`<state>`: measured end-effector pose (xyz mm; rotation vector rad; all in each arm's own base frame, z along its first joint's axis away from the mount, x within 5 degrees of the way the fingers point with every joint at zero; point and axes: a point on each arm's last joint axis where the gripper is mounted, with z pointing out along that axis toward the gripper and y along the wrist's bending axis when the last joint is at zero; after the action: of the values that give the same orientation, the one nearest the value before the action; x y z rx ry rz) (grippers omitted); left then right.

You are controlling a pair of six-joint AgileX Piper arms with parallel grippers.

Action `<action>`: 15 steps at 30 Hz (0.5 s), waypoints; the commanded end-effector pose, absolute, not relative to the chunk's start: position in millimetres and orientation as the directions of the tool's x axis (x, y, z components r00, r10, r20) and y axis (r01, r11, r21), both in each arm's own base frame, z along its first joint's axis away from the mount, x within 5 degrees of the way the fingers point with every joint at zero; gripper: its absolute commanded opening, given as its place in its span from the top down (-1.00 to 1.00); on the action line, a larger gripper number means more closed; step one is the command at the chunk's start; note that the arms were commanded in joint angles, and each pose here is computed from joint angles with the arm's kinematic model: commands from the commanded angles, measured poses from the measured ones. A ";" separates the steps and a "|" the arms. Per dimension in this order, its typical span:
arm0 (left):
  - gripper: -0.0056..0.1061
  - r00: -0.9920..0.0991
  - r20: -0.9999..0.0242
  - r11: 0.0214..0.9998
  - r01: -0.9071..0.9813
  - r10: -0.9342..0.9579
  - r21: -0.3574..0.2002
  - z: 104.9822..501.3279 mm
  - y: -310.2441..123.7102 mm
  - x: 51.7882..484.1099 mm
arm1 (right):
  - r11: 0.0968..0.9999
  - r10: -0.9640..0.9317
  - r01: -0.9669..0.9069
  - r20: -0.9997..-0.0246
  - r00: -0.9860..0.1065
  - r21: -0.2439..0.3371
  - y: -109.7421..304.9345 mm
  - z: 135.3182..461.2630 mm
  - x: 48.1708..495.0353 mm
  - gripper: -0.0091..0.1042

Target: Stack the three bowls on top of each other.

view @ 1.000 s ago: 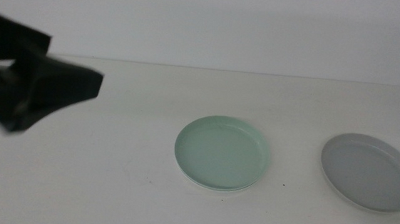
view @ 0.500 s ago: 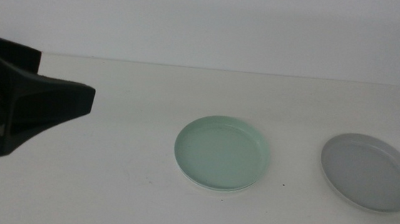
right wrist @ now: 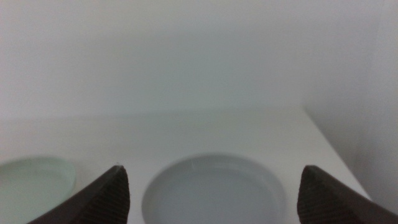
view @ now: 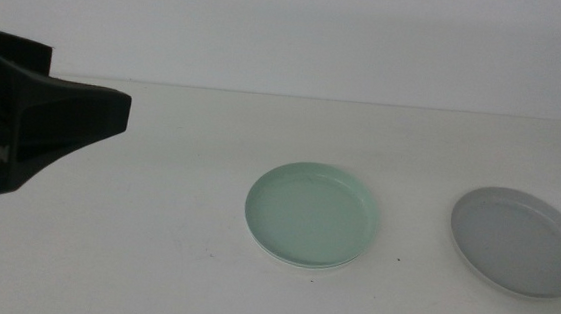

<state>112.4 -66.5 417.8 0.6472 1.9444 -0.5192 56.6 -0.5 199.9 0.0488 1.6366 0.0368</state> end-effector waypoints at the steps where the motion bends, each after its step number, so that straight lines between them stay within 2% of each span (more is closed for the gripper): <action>1: -0.78 -0.376 -0.906 0.770 0.631 0.197 -0.094 417.8 -66.5 112.8 | 0.999 0.039 0.014 -0.999 -0.008 0.039 -1.0 204.5 56.5 -0.80; 3: -0.78 -0.376 -0.906 0.770 0.631 0.197 -0.094 417.8 -66.5 112.8 | 0.996 0.089 0.015 -0.996 -0.005 0.088 -1.0 211.9 55.1 -0.80; 4: -0.78 -0.376 -0.906 0.770 0.631 0.197 -0.094 417.8 -66.5 112.8 | 0.995 0.098 0.014 -0.995 0.003 0.098 -1.0 221.9 54.5 -0.80; 6: -0.78 -0.376 -0.906 0.770 0.631 0.197 -0.094 417.8 -66.5 112.8 | 0.994 0.110 0.023 -0.993 -0.047 0.109 -1.4 244.3 57.6 -0.80; 10: -0.78 -0.376 -0.906 0.770 0.631 0.197 -0.094 417.8 -66.5 112.8 | 0.992 0.127 0.060 -0.952 -0.279 0.115 -2.1 289.7 70.5 -0.80; 12: -0.78 -0.376 -0.906 0.770 0.631 0.197 -0.094 417.8 -66.5 112.8 | 0.987 0.160 0.079 -0.882 -0.444 0.140 -0.6 310.6 77.7 -0.80; 15: -0.78 -0.375 -0.906 0.771 0.630 0.196 -0.094 417.9 -66.5 112.9 | 0.985 0.170 0.095 -0.807 -0.566 0.141 0.2 334.2 90.0 -0.80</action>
<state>112.5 -66.4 417.9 0.6462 1.9432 -0.5187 85.0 0.3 325.0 0.1650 2.0738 0.1021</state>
